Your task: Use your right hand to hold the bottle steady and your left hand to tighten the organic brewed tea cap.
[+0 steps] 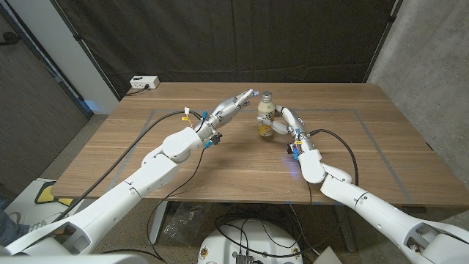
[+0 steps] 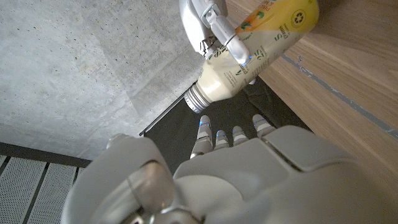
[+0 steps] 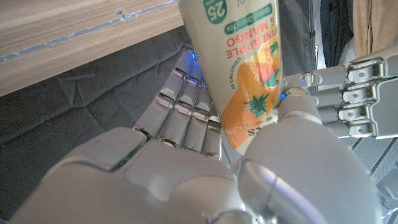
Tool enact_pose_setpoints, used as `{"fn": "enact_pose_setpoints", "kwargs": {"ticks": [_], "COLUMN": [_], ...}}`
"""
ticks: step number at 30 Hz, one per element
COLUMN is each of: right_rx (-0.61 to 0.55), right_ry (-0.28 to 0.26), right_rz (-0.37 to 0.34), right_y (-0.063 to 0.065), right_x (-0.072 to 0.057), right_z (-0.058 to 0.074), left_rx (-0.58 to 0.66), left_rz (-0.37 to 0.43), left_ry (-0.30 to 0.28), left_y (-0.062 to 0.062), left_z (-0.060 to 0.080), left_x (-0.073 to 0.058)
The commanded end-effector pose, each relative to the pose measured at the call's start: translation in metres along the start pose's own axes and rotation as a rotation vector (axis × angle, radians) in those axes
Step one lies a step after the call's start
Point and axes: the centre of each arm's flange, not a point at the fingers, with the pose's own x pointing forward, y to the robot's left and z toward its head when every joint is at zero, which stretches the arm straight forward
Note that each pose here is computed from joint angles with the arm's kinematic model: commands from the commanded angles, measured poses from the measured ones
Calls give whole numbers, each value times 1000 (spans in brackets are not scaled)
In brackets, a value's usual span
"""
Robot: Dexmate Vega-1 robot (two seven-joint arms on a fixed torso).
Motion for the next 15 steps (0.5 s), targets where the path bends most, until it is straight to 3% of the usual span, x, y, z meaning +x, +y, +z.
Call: {"fn": "enact_pose_setpoints", "kwargs": {"ticks": [1, 15], "right_rx": [3, 10], "right_ry": [-5, -19], "right_rz": [4, 8], "right_y": [1, 1], "right_x": [1, 2], "right_z": [1, 5], "left_rx": [-13, -10], "left_rz": [-24, -40], "left_ry": [1, -5], "left_y": [-4, -3], "left_z": [-2, 0], "left_x": [3, 8]}}
